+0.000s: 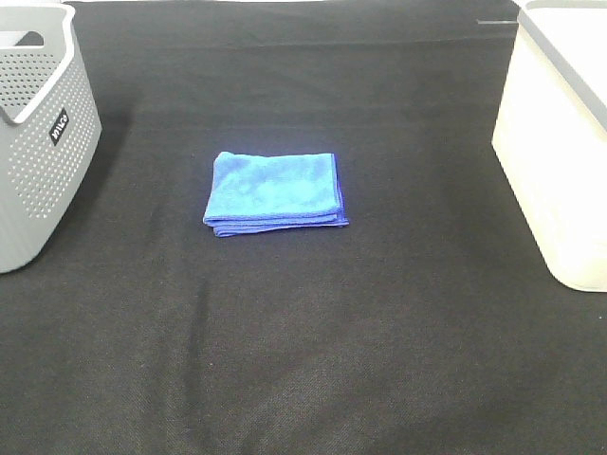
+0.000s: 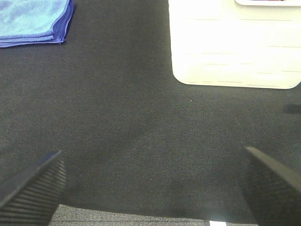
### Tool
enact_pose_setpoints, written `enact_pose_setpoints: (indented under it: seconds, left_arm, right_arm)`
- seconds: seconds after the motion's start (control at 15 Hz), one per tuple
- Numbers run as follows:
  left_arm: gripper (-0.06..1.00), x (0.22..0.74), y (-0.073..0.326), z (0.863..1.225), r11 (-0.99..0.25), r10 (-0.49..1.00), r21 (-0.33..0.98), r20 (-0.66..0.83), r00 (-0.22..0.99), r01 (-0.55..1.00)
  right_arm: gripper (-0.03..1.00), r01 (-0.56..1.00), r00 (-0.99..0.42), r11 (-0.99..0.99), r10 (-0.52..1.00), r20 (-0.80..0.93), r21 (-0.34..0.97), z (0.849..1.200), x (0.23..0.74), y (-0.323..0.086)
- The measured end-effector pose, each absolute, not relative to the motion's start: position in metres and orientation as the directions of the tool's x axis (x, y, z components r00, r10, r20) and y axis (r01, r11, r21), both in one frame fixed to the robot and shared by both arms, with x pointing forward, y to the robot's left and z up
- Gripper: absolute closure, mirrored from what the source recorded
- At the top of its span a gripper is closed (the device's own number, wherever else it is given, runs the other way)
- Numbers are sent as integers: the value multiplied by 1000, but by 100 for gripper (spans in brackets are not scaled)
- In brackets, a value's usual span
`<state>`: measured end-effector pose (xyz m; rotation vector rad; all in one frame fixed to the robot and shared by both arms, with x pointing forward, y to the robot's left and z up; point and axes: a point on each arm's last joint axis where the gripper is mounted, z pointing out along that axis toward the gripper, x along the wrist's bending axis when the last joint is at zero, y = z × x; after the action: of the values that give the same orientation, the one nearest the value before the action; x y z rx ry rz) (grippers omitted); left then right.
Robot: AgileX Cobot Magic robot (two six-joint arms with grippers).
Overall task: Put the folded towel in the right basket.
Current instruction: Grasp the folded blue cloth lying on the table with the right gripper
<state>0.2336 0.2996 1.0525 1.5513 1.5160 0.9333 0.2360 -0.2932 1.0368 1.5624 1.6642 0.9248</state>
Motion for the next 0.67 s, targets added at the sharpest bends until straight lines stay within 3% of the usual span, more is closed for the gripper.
enact_pose_setpoints:
  seconds: [0.67]
  left_arm:
    - [-4, 234, 300, 1053, -7, 1000, 896, -5, 26, 444]
  right_arm:
    - [0, 527, -63, 34, 998, -1, 849, 1037, 236, -293]
